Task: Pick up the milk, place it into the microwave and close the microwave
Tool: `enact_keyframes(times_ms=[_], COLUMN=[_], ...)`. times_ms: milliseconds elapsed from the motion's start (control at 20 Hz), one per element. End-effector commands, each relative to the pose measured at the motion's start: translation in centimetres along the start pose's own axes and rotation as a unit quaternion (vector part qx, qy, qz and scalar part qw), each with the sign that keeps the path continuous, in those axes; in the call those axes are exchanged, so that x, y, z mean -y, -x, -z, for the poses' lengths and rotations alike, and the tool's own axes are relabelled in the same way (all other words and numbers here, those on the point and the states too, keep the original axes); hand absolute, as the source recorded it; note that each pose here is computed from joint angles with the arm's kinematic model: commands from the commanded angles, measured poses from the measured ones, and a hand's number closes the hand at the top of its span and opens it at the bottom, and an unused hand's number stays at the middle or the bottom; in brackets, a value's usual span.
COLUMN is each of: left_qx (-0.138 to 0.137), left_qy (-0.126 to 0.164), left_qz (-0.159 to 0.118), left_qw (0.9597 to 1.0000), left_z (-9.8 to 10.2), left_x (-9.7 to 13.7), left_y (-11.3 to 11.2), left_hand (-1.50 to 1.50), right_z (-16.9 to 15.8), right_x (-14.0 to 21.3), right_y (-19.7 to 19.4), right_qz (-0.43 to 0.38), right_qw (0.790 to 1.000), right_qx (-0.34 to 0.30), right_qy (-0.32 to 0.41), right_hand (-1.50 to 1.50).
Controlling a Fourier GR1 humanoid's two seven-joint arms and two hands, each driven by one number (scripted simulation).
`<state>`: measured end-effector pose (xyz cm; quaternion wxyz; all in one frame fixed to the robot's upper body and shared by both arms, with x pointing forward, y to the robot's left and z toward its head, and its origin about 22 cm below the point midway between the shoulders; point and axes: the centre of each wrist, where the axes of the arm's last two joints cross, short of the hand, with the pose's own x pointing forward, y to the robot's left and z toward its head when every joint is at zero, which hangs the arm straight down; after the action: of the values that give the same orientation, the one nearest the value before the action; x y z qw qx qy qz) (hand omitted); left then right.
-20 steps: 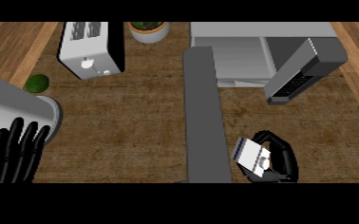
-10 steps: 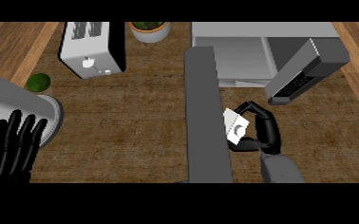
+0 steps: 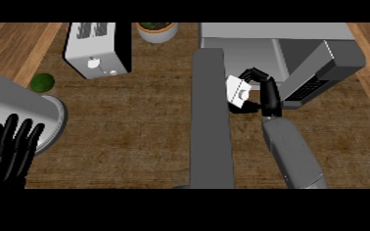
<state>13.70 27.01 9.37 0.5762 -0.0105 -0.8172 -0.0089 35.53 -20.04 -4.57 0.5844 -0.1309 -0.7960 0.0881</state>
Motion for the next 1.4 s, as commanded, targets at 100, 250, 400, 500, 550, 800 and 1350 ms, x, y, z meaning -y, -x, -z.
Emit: enact_keyframes(times_ms=[100, 250, 400, 500, 550, 800, 1350], left_qx=[0.001, -0.001, 0.005, 0.002, 0.013, -0.001, 0.003], left_qy=[0.011, 0.014, 0.026, 0.022, 0.03, 0.033, 0.034], left_qz=[-0.016, 0.001, -0.007, -0.008, -0.006, 0.004, 0.024], left_qw=[0.9998, 0.9999, 0.9996, 0.9997, 0.9994, 0.9994, 0.9991], left_z=[0.3, 0.7, 0.6, 0.1, 0.4, 0.6, 1.5], left_x=[0.9, 0.4, 0.7, 1.2, 0.5, 1.1, 0.2], left_y=[-0.8, -1.2, 0.0, -0.1, 0.0, 0.6, 0.5], left_hand=[-1.5, -1.5, -1.5, -1.5, -1.5, -1.5, -1.5], right_z=[4.8, 6.1, 6.4, 7.6, 8.0, 8.5, 8.3], right_x=[1.2, 3.3, 4.6, 6.0, 7.2, 6.3, 3.7], right_y=[-0.7, -0.8, -0.4, -1.3, -1.4, -1.9, -1.8], right_qz=[-0.051, -0.078, -0.112, -0.129, -0.151, -0.237, -0.247], right_qw=[0.998, 0.995, 0.99, 0.982, 0.979, 0.961, 0.968], right_qx=[-0.023, -0.028, -0.038, -0.043, -0.038, 0.017, -0.014], right_qy=[0.024, 0.048, 0.075, 0.129, 0.13, 0.14, 0.034], right_hand=[1.5, 1.5, 1.5, 1.5, 1.5, 1.5, -1.5])
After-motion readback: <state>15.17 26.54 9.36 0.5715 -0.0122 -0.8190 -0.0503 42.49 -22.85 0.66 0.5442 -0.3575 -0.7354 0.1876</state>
